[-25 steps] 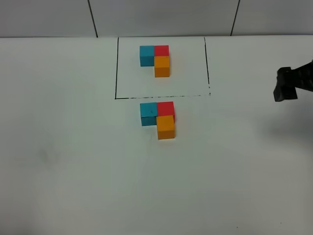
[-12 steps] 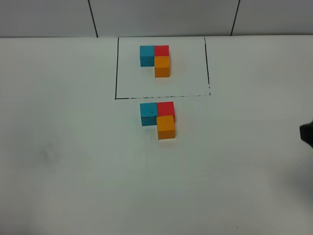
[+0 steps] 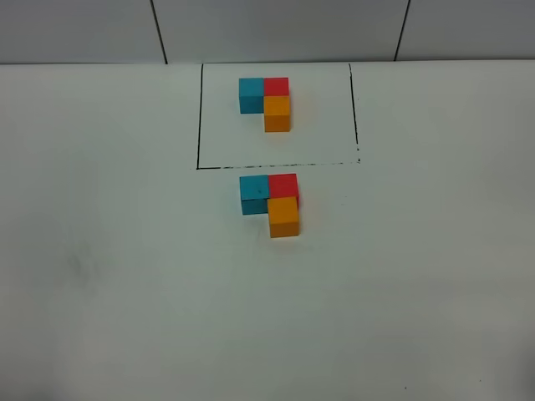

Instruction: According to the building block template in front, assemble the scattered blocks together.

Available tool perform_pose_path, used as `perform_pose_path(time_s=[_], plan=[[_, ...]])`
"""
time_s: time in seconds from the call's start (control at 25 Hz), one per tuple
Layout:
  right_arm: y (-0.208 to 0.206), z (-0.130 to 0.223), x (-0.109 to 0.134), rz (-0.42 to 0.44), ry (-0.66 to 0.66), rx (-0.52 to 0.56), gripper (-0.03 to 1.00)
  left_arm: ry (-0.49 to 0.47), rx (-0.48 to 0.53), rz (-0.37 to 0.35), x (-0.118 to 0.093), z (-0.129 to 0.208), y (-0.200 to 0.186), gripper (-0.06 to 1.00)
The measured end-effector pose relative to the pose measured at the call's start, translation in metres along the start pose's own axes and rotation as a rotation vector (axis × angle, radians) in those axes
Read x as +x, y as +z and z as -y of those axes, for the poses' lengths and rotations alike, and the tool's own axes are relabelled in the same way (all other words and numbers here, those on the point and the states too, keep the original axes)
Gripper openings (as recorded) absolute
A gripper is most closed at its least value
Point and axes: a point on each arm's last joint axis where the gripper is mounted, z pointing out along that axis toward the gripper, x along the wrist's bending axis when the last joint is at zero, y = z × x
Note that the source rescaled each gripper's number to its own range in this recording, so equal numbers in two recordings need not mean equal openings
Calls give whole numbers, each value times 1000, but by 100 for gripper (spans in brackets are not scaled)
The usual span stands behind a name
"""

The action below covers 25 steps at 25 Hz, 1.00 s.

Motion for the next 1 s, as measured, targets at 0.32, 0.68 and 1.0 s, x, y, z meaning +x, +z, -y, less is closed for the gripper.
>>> perform_pose_path(time_s=[0.32, 0.68, 1.0], plan=[[-20, 21, -3, 9, 3, -63, 100, 0, 0, 0, 0, 0, 0, 66], [-26, 46, -6, 11, 6, -217, 100, 0, 0, 0, 0, 0, 0, 66], [-27, 65, -9, 20, -13, -318, 96, 0, 0, 0, 0, 0, 0, 66]])
